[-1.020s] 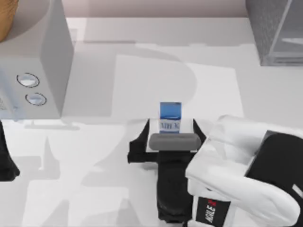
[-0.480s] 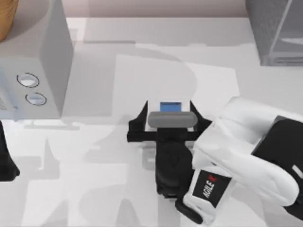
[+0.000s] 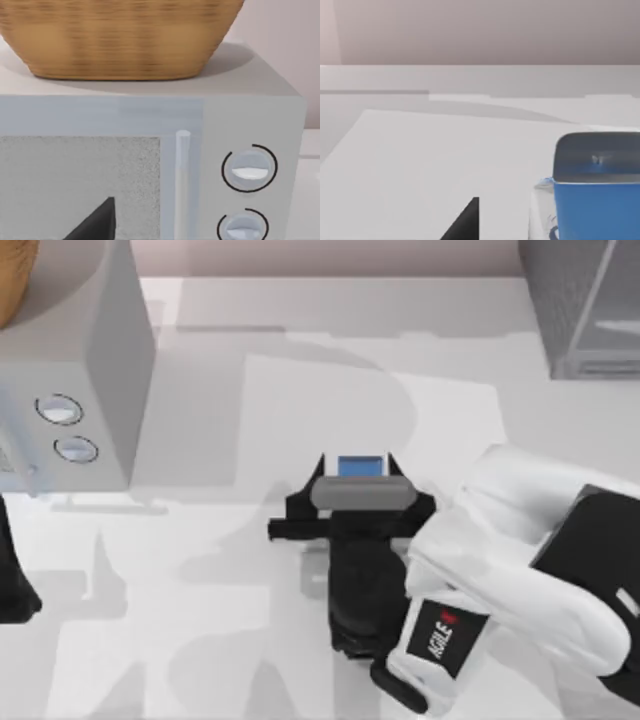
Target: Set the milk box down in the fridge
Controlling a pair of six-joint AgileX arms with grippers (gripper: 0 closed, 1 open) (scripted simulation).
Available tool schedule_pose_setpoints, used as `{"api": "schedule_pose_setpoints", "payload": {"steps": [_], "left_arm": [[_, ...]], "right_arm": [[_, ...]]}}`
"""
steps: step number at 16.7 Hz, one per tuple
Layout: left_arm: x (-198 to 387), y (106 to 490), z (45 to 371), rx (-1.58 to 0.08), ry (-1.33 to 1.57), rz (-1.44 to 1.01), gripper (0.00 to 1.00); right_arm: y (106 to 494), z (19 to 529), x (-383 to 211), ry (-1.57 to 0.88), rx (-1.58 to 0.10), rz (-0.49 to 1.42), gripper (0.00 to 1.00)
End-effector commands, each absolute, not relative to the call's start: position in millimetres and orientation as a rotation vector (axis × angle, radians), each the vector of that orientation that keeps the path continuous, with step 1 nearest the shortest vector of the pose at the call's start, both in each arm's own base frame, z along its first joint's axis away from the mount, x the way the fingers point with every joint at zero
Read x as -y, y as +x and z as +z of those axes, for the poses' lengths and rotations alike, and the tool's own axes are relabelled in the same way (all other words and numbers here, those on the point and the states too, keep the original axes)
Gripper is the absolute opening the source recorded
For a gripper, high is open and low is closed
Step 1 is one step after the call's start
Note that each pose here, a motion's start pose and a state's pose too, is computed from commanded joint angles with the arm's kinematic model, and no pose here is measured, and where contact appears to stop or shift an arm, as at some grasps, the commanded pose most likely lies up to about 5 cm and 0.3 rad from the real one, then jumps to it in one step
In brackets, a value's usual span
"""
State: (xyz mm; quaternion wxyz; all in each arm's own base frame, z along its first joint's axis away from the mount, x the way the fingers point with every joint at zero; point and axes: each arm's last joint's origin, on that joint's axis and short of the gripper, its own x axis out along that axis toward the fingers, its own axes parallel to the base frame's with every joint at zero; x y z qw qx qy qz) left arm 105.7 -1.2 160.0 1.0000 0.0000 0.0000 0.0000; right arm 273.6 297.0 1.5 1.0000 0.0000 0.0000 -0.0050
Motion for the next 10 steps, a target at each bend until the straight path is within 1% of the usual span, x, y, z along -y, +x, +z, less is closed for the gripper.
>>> {"api": "schedule_pose_setpoints", "payload": {"steps": [7,8,10], "left_arm": [[1.2,105.7,160.0,0.000,0.000,0.000,1.00],[1.2,105.7,160.0,0.000,0.000,0.000,1.00],[1.2,105.7,160.0,0.000,0.000,0.000,1.00]], "right_arm": [[273.6,1.5,-297.0,0.000,0.000,-0.010,0.02],[273.6,1.5,-297.0,0.000,0.000,-0.010,0.00],[273.6,1.5,-297.0,0.000,0.000,-0.010,0.00]]}}
